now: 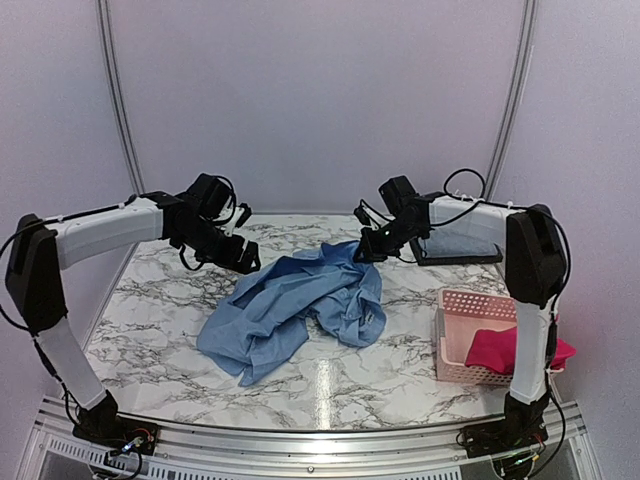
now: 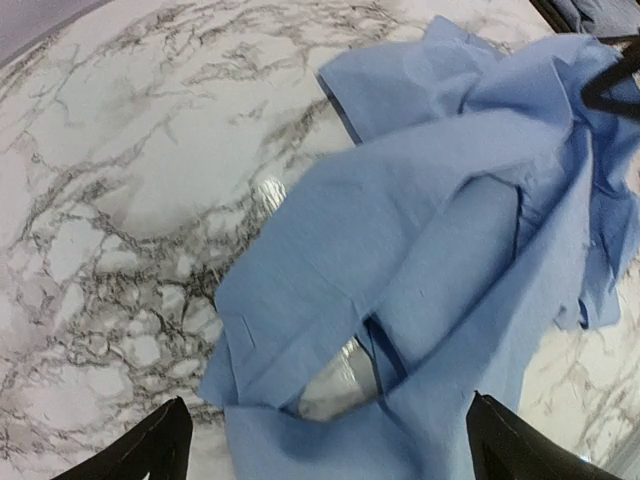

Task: Fold and stack the mixed laundry pile
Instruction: Pick up the crumpled shirt from the center of the board.

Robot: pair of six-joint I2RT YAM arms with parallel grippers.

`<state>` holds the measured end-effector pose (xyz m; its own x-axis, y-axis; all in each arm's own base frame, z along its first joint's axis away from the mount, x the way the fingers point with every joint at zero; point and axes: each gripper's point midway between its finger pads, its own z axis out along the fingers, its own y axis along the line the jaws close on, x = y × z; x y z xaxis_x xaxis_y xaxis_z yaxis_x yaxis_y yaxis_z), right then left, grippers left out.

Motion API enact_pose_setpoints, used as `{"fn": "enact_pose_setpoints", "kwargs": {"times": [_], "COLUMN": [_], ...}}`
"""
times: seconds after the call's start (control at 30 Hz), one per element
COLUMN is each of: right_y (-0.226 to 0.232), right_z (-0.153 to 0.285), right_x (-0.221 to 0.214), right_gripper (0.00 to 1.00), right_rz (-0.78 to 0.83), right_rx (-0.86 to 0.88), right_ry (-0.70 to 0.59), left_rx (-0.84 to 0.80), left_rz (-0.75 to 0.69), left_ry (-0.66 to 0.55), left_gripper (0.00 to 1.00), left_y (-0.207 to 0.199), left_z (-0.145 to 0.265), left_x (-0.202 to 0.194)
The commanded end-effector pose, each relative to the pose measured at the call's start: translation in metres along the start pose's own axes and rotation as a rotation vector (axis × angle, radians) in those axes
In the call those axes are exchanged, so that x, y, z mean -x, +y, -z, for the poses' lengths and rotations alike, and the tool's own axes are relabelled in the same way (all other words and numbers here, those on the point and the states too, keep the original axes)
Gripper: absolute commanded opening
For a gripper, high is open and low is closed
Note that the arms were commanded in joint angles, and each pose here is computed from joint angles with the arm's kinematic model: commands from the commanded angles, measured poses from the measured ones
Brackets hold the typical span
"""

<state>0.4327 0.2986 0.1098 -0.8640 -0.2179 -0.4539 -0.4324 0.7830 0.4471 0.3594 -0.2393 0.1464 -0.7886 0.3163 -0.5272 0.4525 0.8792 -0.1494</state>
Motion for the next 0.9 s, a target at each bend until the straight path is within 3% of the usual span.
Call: {"fn": "enact_pose_setpoints", "kwargs": {"times": [0.0,0.17,0.3,0.37,0.47,0.57,0.7,0.87], "right_y": [0.036,0.047,0.056,0.06,0.06,0.058,0.078,0.118], "right_z": [0.036,0.05,0.064,0.073,0.09,0.108,0.134,0.193], "right_x": [0.034,0.045,0.055,0.06,0.077,0.108,0.168,0.229], "right_gripper": [0.0,0.0,0.0,0.0,0.0,0.0,0.0,0.0], "right_rz": [0.072,0.077,0.098,0.115,0.135,0.137,0.134,0.145], "right_rx": [0.076,0.095,0.109,0.107,0.079,0.068,0.144,0.367], "right_ry": [-0.102,-0.133,-0.161,-0.181,-0.229,-0.31,-0.44,-0.678], "left_rx": [0.077,0.063,0.166,0.213,0.231,0.206,0.229,0.32], "left_rz": [0.013,-0.013,0.003,0.062,0.183,0.266,0.289,0.397], "left_ry": [0.047,0.118,0.157,0.141,0.032,-0.135,-0.352,-0.697], "left_gripper": [0.99,0.99,0.98,0.83,0.37,0.02,0.0,0.0], "left_y": [0.01,0.006,0.029,0.048,0.077,0.102,0.132,0.178], "left_z": [-0.046,-0.076,-0.091,-0.091,-0.075,-0.038,0.031,0.163], "left_x": [0.004,-0.013,-0.027,-0.022,0.007,0.057,0.133,0.214]}}
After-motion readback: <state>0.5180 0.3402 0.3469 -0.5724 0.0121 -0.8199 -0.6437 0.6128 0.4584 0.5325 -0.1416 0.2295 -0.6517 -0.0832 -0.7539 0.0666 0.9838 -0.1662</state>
